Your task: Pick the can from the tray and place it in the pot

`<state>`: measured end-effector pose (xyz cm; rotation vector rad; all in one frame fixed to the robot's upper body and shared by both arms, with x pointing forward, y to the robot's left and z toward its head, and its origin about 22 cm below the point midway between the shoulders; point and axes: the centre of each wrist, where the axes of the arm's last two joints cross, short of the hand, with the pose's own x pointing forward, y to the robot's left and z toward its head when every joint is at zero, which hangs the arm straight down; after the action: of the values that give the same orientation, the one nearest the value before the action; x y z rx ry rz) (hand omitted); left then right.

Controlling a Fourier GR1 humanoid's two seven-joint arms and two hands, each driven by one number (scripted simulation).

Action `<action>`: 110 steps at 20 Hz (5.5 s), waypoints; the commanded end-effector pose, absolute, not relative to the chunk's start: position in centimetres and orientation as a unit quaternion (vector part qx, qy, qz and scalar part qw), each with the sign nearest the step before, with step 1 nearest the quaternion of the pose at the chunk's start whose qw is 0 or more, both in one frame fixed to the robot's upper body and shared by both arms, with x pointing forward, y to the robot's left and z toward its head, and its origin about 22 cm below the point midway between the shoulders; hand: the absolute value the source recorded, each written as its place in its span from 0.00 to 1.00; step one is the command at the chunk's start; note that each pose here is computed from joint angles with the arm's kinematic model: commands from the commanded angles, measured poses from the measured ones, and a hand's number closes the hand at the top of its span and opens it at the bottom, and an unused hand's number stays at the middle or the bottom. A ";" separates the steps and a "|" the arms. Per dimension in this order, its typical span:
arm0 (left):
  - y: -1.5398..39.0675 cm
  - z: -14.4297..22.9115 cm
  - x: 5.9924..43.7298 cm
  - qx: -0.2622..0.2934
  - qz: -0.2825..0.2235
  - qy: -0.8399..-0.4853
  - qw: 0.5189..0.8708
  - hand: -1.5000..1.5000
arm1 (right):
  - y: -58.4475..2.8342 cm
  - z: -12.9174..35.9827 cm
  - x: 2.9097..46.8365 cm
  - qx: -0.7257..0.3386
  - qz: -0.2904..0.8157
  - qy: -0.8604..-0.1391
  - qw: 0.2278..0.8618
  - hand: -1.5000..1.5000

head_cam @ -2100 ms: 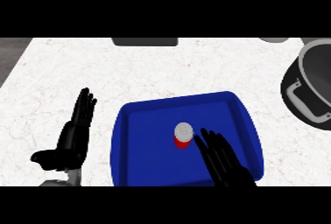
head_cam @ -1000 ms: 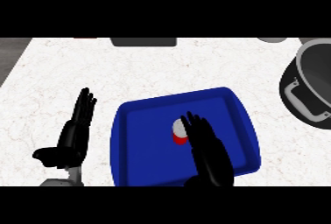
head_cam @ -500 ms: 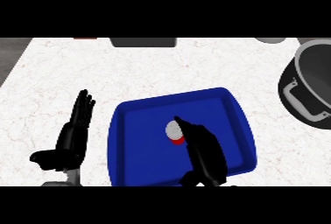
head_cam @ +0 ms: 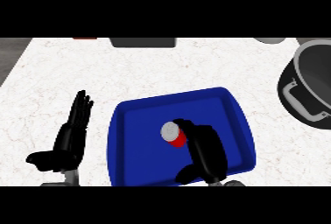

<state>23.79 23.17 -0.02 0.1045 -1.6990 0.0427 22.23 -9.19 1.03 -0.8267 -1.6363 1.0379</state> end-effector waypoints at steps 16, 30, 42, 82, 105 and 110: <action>22.6 1.6 24.6 0.056 0.028 -0.750 0.658 0.50 | -19.1 7.6 20.3 -0.330 0.500 -0.683 0.417 1.00; 20.0 2.3 24.8 0.051 0.022 -0.756 0.652 0.50 | -22.6 14.5 20.1 -0.477 0.363 -0.672 0.434 1.00; 23.3 -0.7 24.1 0.052 0.015 -0.751 0.658 0.50 | -34.5 15.9 27.6 -0.530 0.321 -0.628 0.472 1.00; 22.8 1.5 24.4 0.038 0.015 -0.761 0.648 0.50 | -49.8 7.0 33.3 -0.285 0.064 -0.719 0.631 0.00; 21.0 0.7 24.9 0.028 0.000 -0.762 0.647 0.50 | -59.5 9.7 22.9 -0.303 -0.035 -0.743 0.596 0.00; 21.7 1.5 25.0 0.030 0.005 -0.762 0.647 0.50 | -60.4 10.8 22.0 -0.308 -0.087 -0.748 0.581 0.00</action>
<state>24.65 21.40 0.92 0.0598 -1.7266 0.0098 22.76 -59.63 9.83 -0.7069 -1.7326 -0.1423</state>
